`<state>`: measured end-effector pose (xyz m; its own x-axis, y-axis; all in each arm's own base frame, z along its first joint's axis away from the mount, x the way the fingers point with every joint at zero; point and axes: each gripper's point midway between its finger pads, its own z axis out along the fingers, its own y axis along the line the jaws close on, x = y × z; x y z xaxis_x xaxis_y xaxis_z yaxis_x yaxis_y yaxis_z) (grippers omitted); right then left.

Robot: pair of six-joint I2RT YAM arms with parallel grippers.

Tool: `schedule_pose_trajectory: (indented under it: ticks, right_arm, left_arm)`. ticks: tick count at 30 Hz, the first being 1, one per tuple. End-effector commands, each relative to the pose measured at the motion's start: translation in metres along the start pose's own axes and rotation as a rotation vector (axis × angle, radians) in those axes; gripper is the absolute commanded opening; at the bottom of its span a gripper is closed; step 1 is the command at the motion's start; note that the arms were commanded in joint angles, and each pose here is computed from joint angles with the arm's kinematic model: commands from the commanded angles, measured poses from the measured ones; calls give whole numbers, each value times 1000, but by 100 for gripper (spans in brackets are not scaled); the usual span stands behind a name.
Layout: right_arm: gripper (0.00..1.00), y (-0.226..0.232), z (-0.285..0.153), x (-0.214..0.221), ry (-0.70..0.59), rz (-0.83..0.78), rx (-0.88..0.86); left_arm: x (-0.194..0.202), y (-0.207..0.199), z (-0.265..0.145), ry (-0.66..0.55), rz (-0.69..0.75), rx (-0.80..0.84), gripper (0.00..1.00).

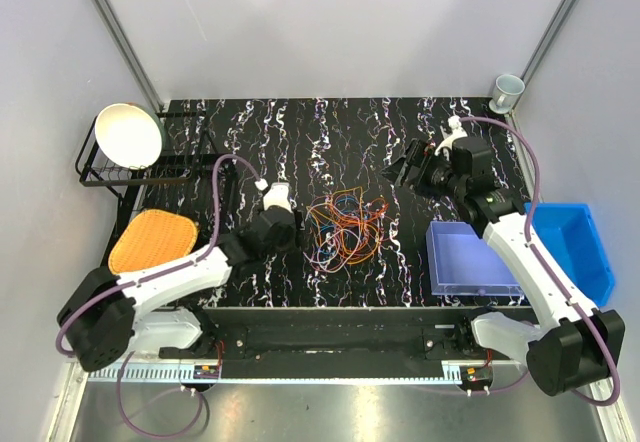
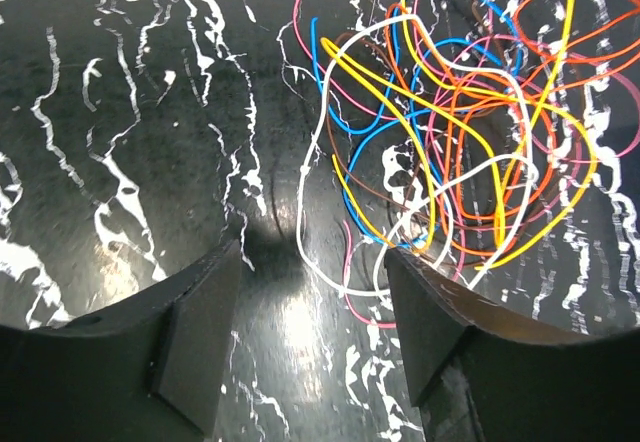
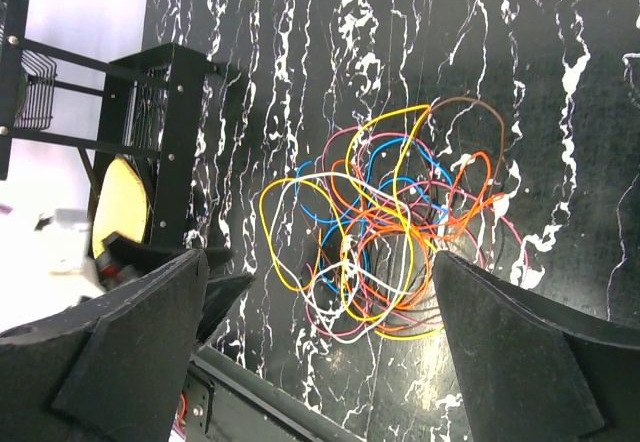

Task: Untangle the cables

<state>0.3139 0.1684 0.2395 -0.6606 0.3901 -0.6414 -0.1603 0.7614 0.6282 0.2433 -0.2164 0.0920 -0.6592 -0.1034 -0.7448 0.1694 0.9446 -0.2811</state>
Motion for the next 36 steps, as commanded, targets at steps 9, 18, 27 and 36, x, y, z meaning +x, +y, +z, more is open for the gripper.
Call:
schedule_pose_trajectory:
  ticks: [9, 18, 27, 36]
  right_arm:
    - [97, -4, 3, 34, 92, 41, 32]
    - [64, -44, 43, 70, 208, 107, 190]
    - [50, -73, 60, 80, 208, 137, 296]
    - [47, -98, 57, 92, 205, 173, 407]
  left_arm:
    - [-39, -45, 5, -52, 10, 106, 57]
    - [-33, -66, 0, -27, -2, 82, 59]
    - [-5, -66, 9, 4, -36, 102, 59]
    - [10, -91, 6, 19, 15, 142, 59]
